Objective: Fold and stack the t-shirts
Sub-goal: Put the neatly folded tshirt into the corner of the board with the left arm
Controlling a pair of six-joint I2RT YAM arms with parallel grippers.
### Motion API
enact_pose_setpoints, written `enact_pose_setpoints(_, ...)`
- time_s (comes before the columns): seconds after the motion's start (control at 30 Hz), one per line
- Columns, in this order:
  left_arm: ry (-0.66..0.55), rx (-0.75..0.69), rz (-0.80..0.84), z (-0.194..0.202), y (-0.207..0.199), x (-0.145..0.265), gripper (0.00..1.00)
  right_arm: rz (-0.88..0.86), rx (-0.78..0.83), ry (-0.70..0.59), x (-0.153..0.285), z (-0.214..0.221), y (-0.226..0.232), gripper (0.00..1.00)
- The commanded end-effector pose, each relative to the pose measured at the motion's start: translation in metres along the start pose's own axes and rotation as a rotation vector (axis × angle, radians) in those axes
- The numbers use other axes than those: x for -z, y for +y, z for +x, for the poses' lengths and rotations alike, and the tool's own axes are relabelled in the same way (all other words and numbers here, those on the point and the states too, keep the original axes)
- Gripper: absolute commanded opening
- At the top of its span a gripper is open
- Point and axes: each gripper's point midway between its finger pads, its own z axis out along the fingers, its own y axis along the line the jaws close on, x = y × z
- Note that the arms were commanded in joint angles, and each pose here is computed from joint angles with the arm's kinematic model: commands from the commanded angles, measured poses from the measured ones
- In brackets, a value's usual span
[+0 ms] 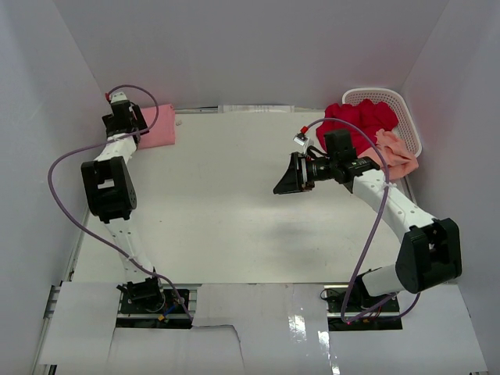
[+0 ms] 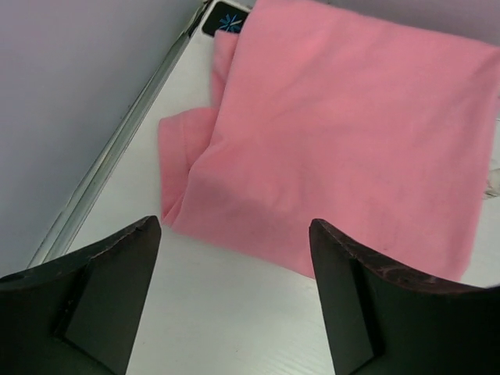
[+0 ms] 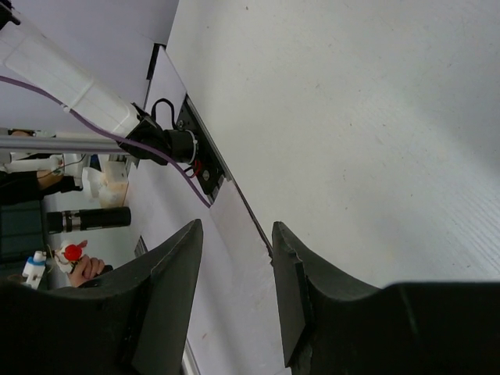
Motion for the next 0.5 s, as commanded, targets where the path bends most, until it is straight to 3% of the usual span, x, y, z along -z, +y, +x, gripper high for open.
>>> enact_pose_setpoints(0.0,-0.041,0.087,-0.060,-0.013,0.007,-0.003,0.88,-0.017,0.052,-0.026,0.006,-0.001,0.014,0.48)
enact_pose_setpoints(0.07,-0.081,0.090,-0.050,-0.018,0.006,-0.006,0.90,-0.016,0.051,-0.025,0.006,0.001,0.014,0.48)
enact_pose_setpoints(0.33,-0.055,0.129,0.043,0.005,-0.009,-0.028,0.91,-0.007,0.035,-0.019,0.005,0.002,0.010,0.48)
enact_pose_setpoints(0.43,-0.059,0.159,0.038,0.004,-0.007,-0.033,0.49,-0.003,0.025,-0.011,0.002,0.002,0.006,0.48)
enact_pose_setpoints(0.47,-0.061,0.166,0.035,0.000,-0.006,-0.034,0.29,-0.002,0.022,-0.008,0.001,0.003,0.004,0.48)
